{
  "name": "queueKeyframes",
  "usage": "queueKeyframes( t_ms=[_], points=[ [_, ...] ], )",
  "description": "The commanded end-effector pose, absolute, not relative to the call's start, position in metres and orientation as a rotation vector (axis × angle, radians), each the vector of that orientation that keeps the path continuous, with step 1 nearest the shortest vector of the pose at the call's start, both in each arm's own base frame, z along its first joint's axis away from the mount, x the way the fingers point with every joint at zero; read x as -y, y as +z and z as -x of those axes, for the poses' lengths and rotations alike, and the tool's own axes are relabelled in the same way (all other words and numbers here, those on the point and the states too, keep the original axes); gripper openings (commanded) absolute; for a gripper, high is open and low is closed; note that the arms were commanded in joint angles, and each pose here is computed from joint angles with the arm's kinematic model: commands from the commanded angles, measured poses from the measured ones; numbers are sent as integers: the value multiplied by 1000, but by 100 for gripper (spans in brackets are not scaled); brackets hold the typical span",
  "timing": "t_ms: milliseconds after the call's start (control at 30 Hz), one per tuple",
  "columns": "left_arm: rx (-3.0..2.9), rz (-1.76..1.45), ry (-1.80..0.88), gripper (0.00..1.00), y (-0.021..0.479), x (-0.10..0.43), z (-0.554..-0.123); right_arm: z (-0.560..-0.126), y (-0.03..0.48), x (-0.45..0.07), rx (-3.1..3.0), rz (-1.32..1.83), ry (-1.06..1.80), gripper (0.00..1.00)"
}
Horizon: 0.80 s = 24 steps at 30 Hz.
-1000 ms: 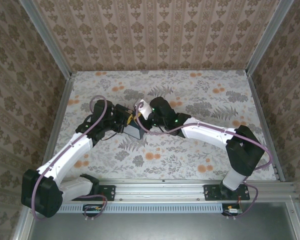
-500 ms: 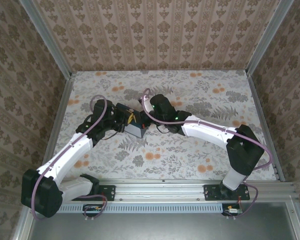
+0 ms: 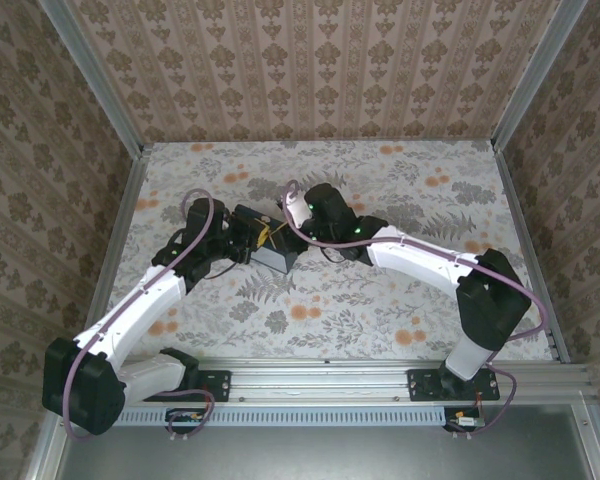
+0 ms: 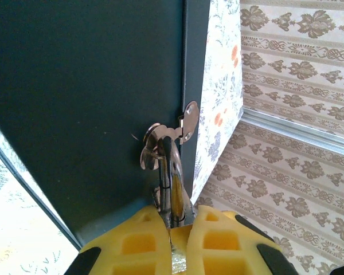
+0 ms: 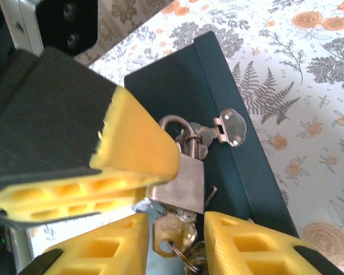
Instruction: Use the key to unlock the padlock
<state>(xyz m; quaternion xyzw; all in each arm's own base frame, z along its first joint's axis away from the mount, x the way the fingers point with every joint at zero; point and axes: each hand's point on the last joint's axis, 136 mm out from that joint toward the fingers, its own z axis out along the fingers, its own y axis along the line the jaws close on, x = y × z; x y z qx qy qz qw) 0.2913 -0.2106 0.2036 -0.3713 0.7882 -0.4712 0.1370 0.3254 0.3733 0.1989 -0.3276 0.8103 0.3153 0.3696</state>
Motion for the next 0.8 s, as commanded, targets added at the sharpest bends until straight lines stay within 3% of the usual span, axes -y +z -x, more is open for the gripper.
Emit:
queueKeyframes(
  t_ms=[0, 500, 767],
  points=[
    [-2175, 970, -1503, 0, 251, 222, -300, -313, 215, -369, -1970, 1031, 748, 34],
    [-2190, 950, -1530, 0, 255, 232, -299, -330, 218, -369, -1893, 1012, 595, 17],
    [-2191, 952, -1531, 0, 255, 232, -299, -340, 221, -360, -1948, 888, 565, 0]
  ],
)
